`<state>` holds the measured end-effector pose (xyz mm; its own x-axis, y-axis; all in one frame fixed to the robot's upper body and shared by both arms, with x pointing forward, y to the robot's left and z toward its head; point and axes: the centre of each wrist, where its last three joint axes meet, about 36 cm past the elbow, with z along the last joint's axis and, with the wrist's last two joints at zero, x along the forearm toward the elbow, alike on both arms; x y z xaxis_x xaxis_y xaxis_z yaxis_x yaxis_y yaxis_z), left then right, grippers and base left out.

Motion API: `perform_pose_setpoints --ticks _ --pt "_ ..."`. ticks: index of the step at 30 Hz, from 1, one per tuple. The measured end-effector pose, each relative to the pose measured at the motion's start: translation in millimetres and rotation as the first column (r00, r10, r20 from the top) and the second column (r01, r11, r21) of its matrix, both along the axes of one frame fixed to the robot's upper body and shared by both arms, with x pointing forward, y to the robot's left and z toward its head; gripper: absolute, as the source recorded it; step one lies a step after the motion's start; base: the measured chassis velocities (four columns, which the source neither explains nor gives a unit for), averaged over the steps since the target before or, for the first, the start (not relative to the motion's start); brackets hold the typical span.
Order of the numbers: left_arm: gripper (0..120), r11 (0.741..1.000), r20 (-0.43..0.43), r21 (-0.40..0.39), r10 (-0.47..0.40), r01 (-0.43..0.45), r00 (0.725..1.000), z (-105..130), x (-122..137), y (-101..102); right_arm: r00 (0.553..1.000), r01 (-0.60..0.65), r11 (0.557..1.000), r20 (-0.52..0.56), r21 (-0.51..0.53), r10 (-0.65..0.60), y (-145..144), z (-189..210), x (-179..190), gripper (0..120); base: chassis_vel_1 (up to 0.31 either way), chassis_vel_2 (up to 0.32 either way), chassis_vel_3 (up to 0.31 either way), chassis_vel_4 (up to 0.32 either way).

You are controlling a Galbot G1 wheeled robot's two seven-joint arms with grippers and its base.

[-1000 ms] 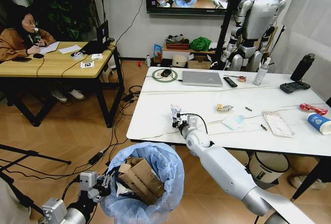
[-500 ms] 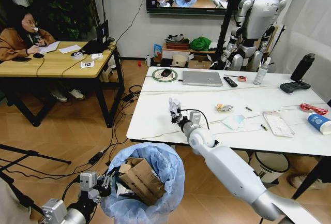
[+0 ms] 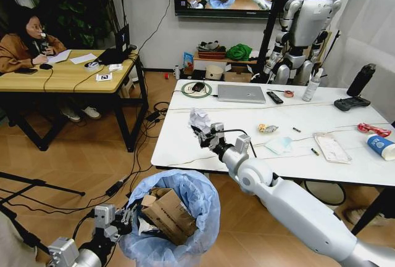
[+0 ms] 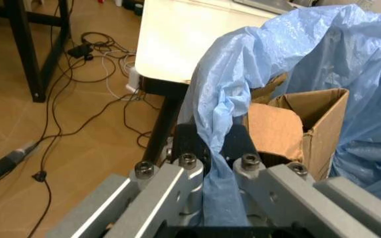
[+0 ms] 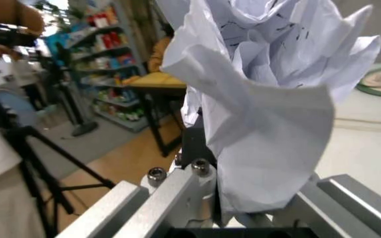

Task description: Pick up the trash bin and place the trash from the table into it.

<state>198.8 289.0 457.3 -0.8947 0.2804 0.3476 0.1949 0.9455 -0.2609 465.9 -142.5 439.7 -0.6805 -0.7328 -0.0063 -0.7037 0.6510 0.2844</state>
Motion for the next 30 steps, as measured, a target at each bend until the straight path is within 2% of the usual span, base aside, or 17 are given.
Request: perform_pose_setpoints --ticks 5,7,9,13,20,24,25,30 --pt "0 1.000 0.003 0.001 0.001 -0.001 1.000 1.6 0.4 0.6 0.988 -0.146 0.988 0.058 0.046 0.143 9.4 5.9 -20.3 0 0.000 0.000 0.000 0.000" --pt "0 1.000 0.003 0.001 0.002 -0.002 1.000 1.7 0.4 0.7 0.984 -0.166 0.985 0.067 0.050 0.163 10.6 6.0 -22.7 0 0.000 0.000 0.000 0.000" --pt "0 1.000 0.002 0.001 0.002 -0.002 1.000 1.7 0.4 0.7 0.968 -0.241 0.968 0.086 0.064 0.236 14.6 4.6 -29.3 0 0.000 0.000 0.000 0.000" --pt "0 1.000 0.003 0.003 0.001 -0.001 1.000 2.3 1.0 1.5 0.923 -0.378 0.921 0.121 0.095 0.366 16.0 -3.5 -32.9 0 0.000 0.000 0.000 0.000" --pt "0 1.000 0.006 0.002 0.004 -0.004 1.000 3.7 1.3 2.2 0.863 -0.500 0.860 0.140 0.103 0.485 10.0 -16.0 -27.2 0 0.000 0.000 0.000 0.000" --pt "0 1.000 0.010 0.003 0.004 -0.004 1.000 5.3 1.4 2.2 0.801 -0.595 0.798 0.145 0.093 0.580 1.9 -26.3 -23.6 0 0.000 0.000 0.000 0.000" --pt "0 1.000 0.010 0.003 0.004 -0.004 1.000 5.3 1.4 2.2 0.801 -0.595 0.798 0.145 0.093 0.580 1.9 -26.3 -23.6 0 0.000 0.000 0.000 0.000" --pt "0 1.000 0.010 0.006 0.006 -0.006 1.000 6.0 0.9 2.7 0.742 -0.668 0.742 0.120 0.053 0.659 -17.2 -34.8 -16.8 0 0.000 0.000 0.000 0.000"
